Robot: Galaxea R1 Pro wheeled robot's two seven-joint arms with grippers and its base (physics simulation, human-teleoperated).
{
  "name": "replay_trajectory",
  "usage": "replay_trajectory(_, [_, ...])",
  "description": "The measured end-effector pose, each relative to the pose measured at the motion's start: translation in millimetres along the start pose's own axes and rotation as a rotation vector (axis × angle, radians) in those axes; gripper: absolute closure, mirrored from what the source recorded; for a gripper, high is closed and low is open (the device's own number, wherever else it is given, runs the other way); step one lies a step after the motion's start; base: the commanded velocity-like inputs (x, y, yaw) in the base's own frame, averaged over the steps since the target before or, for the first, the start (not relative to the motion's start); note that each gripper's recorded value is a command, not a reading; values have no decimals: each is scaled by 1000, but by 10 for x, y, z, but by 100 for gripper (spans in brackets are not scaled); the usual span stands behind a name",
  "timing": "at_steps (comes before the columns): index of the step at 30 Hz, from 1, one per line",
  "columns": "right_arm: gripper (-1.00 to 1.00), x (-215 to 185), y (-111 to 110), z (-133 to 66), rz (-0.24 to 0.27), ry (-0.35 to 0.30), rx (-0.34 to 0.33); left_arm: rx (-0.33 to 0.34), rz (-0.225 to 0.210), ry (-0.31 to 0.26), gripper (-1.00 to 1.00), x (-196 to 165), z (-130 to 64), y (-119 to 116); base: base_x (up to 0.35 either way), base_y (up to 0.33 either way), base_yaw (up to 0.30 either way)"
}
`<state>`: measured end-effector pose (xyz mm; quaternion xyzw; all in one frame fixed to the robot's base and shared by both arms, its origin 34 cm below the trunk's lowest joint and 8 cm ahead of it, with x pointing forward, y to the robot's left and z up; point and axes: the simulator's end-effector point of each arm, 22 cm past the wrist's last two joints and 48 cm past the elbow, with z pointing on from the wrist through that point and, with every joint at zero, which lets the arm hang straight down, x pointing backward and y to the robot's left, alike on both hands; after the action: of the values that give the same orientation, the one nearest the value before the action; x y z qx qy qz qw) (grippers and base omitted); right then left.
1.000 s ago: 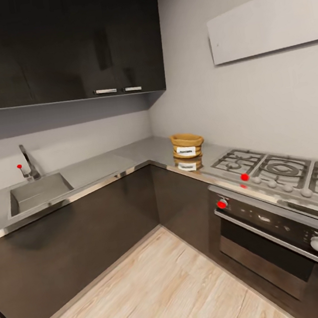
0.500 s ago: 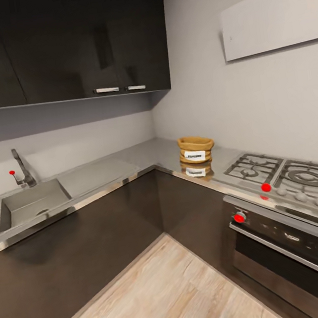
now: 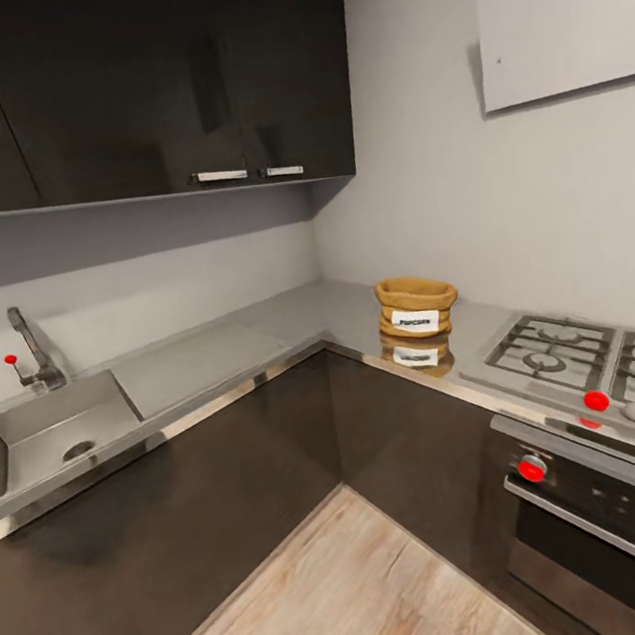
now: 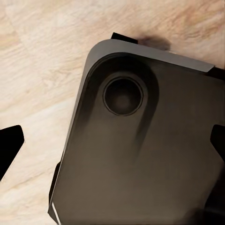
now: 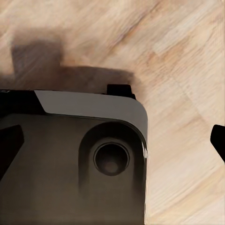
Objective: In the kitchen, take the popcorn bag from the countertop, put it into the microwave, and heat it until the popcorn is cooked so the cooked popcorn ends up inside the bag.
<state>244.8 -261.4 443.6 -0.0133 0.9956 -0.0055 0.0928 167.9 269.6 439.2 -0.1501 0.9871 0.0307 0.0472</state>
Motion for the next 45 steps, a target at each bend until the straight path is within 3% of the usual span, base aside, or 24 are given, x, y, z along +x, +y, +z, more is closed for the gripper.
replay_trajectory(10, [-100,2,0,0,0,1,0,-1,0,1,-100,4,0,3,319,161,-13])
replay_trajectory(22, [-100,11,0,0,0,5,0,-1,-1,-3,-100,-11,0,1,292,178,-224])
replay_trajectory(45, [-100,13,-1,2,1,7,0,-2,-5,-6,-100,-16,1,-13,14,11,-243])
